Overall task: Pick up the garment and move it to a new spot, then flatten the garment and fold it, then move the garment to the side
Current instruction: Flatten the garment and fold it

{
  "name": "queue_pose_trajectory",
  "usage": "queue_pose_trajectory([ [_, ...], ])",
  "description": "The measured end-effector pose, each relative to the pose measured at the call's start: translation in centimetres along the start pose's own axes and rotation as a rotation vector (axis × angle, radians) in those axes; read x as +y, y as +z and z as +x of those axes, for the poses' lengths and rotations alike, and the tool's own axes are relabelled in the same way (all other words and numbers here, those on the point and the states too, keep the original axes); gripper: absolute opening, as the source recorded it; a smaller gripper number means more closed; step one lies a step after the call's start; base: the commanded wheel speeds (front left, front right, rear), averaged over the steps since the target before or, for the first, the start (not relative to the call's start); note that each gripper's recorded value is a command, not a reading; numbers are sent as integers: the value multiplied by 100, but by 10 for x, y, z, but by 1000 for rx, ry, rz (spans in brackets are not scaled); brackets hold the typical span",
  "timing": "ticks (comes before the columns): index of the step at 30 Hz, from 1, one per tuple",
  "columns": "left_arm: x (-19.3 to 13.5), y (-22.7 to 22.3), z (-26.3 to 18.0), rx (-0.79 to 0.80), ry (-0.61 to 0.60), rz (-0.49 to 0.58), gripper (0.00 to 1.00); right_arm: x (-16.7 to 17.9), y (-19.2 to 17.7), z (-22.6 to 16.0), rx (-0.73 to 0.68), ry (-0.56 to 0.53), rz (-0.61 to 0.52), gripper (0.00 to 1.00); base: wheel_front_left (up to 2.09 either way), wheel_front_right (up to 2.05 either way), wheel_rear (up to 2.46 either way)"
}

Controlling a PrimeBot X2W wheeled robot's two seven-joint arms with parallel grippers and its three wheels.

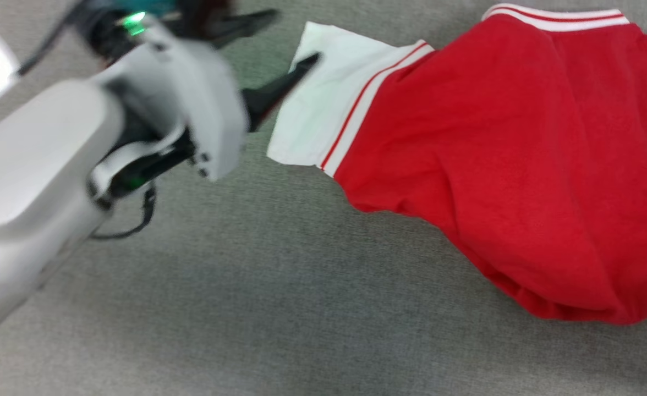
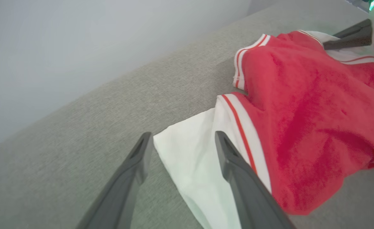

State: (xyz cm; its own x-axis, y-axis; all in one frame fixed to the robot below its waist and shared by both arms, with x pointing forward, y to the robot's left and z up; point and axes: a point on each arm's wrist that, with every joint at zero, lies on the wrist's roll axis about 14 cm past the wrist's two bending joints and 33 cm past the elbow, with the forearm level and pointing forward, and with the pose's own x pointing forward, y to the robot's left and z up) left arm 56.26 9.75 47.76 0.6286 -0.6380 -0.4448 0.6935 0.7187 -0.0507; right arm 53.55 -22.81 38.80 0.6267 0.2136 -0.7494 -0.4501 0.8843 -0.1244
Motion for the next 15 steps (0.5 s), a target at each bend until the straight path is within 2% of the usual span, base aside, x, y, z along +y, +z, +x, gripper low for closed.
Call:
queue_pose_trajectory([
  [7, -17, -2, 43, 94, -94, 86, 100, 3, -2, 2, -9, 10, 6, 0, 0, 0, 0],
  [15, -14, -17, 64, 195, -99, 125, 100, 5, -3, 3, -15, 16, 6, 0, 0, 0, 0],
])
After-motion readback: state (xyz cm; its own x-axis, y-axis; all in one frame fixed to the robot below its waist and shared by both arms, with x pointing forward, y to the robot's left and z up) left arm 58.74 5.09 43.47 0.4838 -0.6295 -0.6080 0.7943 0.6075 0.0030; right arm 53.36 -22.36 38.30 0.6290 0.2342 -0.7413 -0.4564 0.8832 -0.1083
